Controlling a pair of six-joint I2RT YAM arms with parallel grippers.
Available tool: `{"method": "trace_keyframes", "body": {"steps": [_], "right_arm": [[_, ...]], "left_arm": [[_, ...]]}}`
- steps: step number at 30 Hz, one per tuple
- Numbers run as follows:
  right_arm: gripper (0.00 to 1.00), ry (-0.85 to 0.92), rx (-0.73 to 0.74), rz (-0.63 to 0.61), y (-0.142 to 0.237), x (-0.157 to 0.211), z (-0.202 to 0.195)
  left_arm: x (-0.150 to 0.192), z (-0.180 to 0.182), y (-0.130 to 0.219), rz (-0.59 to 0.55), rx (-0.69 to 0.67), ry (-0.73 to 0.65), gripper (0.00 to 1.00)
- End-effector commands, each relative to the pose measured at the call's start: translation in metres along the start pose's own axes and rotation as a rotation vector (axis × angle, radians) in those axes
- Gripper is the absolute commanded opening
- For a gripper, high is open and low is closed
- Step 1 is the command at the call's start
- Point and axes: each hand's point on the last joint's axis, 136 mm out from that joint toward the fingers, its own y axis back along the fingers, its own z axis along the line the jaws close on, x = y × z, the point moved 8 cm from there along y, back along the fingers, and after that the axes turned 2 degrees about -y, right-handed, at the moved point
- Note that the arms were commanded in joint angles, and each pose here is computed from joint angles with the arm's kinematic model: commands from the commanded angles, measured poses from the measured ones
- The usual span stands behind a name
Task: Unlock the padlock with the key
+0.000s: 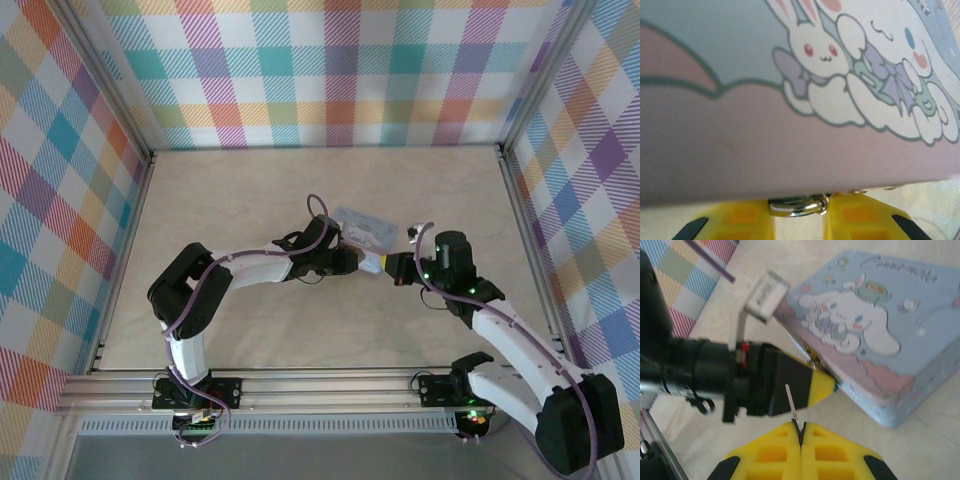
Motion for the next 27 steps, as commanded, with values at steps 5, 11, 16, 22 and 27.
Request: {"method": "trace_keyframes", "body": {"steps": [5, 11, 16, 22, 27], "right_arm": [[0.0, 0.045, 0.011, 0.025, -0.008, 0.033, -0.012], [0.0, 0.042, 0.033, 0.04, -0.023, 0.048, -0.019], [0.0, 0.046, 0.046, 0.021, -0.033, 0.052, -0.021], [0.0, 0.046, 0.032, 0.007, -0.044, 0.052, -0.023], [0.0, 0.043, 0.03, -0.002, -0.051, 0.051, -0.024]], "left_arm": [[-0.017, -0.041, 0.023, -0.012, 0.13, 0.038, 0.13], [-0.019, -0.044, 0.023, 0.003, 0.14, 0.083, 0.11], [-0.021, -0.046, 0.022, 0.006, 0.155, 0.121, 0.09], [-0.023, -0.048, 0.025, -0.013, 0.16, 0.136, 0.07], [-0.024, -0.049, 0.026, -0.017, 0.164, 0.144, 0.07]]}}
